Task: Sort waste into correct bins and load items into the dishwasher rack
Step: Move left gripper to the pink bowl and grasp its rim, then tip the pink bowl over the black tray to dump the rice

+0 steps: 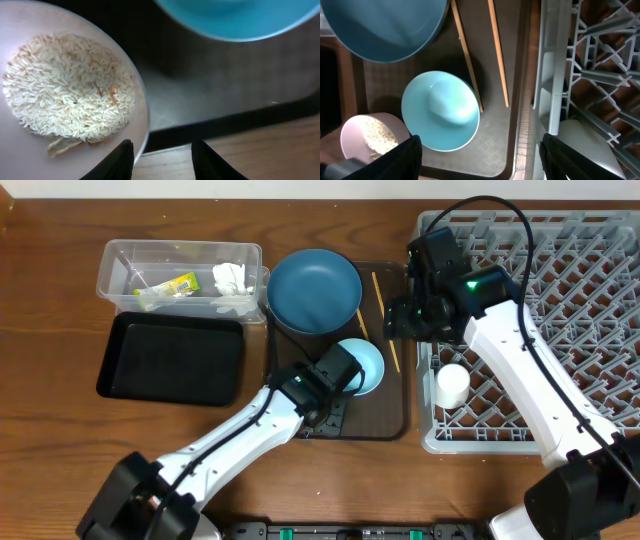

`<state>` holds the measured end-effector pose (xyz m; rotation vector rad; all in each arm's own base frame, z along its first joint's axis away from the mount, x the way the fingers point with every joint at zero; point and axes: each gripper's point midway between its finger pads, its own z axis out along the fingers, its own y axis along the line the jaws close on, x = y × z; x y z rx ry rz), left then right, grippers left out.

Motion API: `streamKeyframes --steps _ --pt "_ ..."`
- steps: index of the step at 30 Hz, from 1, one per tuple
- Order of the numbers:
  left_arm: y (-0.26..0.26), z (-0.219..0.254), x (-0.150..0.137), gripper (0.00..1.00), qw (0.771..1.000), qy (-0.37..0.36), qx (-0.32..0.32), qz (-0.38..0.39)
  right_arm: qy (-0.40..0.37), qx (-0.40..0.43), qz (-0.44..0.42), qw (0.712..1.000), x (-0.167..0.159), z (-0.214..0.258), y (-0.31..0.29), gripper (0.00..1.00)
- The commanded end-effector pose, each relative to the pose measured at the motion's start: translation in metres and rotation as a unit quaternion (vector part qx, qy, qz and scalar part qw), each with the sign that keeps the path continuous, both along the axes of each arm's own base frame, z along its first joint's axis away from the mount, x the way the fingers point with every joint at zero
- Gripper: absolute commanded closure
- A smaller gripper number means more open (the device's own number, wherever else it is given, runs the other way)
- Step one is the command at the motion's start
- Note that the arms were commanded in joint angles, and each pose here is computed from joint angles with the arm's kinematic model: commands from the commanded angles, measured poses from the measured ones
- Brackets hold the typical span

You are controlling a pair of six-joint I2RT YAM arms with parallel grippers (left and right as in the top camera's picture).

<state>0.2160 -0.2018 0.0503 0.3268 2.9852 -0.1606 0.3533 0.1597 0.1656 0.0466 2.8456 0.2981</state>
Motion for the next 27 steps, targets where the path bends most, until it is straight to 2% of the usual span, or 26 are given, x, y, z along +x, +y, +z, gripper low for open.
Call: streamKeyframes --steps 1,7,15,18,27 --pt "0.008 -0.017 -0.002 0.63 0.999 0.011 0.031 -0.007 0.006 -0.007 0.001 1.0 -0.001 -0.005 -0.003 0.27" --pt "0.008 -0.027 -0.002 0.67 0.999 0.021 0.04 -0.007 0.008 -0.008 0.001 1.0 -0.002 -0.005 -0.003 0.27" --pt "0.009 -0.028 -0.001 0.89 0.999 0.017 0.044 -0.007 0.008 -0.008 0.001 1.0 -0.002 -0.005 -0.003 0.27" --pt "0.009 -0.028 -0.001 0.93 0.999 0.017 0.044 -0.007 0.008 -0.008 0.001 1.0 -0.002 -0.005 -0.003 0.27" --pt "0.007 -0.008 0.006 0.94 0.999 0.008 0.035 -0.002 0.007 -0.011 0.01 1.0 -0.002 -0.005 -0.003 0.26"
